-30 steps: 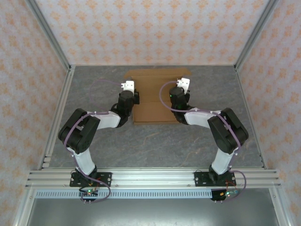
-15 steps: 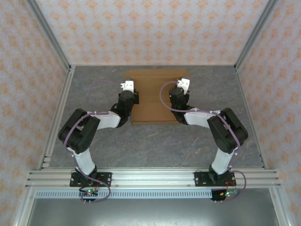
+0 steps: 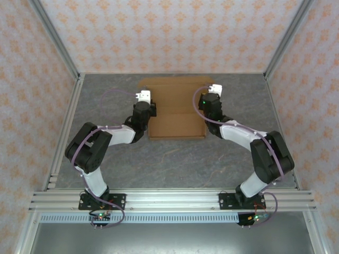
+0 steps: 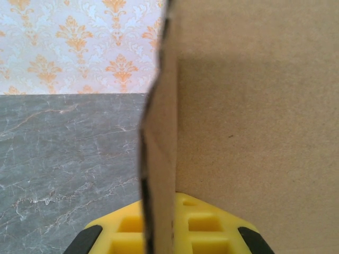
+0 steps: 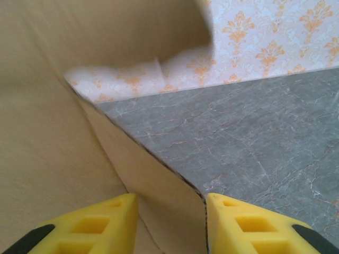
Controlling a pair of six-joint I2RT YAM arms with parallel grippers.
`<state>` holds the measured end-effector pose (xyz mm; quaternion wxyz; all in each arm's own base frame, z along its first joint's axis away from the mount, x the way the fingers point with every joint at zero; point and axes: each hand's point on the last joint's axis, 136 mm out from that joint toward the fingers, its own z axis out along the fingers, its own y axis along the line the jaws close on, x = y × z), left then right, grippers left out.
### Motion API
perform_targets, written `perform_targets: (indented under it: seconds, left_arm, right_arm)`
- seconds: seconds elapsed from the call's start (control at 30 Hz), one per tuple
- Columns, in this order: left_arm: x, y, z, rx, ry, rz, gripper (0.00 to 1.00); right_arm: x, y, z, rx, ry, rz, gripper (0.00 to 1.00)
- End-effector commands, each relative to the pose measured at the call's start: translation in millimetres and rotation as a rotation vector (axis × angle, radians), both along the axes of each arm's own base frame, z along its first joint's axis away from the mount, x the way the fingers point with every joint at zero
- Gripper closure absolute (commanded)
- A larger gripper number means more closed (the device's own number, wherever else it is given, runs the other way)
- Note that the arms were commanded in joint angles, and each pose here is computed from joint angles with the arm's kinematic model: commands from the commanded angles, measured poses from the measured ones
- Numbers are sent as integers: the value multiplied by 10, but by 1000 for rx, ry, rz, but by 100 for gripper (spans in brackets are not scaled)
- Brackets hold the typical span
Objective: Fold the paper box
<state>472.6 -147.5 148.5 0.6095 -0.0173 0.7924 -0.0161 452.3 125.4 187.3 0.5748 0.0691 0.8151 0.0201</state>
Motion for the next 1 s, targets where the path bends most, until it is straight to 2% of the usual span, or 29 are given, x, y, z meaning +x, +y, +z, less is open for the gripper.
perform_targets:
  seconds: [0.0, 0.17, 0.3, 0.5, 0.57, 0.8, 0.97]
  left_arm:
    - [5, 135, 149, 24, -23, 33, 100]
    - [9, 119, 160, 18, -23, 23, 100]
    - [11, 119, 177, 23, -25, 22, 100]
    - [6, 98, 201, 26, -25, 8, 100]
    - [5, 99, 202, 27, -24, 7, 100]
    - [9, 90, 194, 28, -22, 4, 100]
    - [9, 87, 195, 33, -20, 2, 100]
  right_arm:
    - [-37, -15, -32, 5, 53, 78, 59]
    - [55, 20, -151, 36, 106, 175, 60]
    - [115, -28, -149, -3, 101, 211, 58]
    - [304, -138, -179, 51, 104, 392, 33]
    - [383, -92, -192, 60, 107, 452, 31]
    - [596, 114, -192, 46, 50, 578, 36]
    - [643, 179, -113, 59, -23, 610, 48]
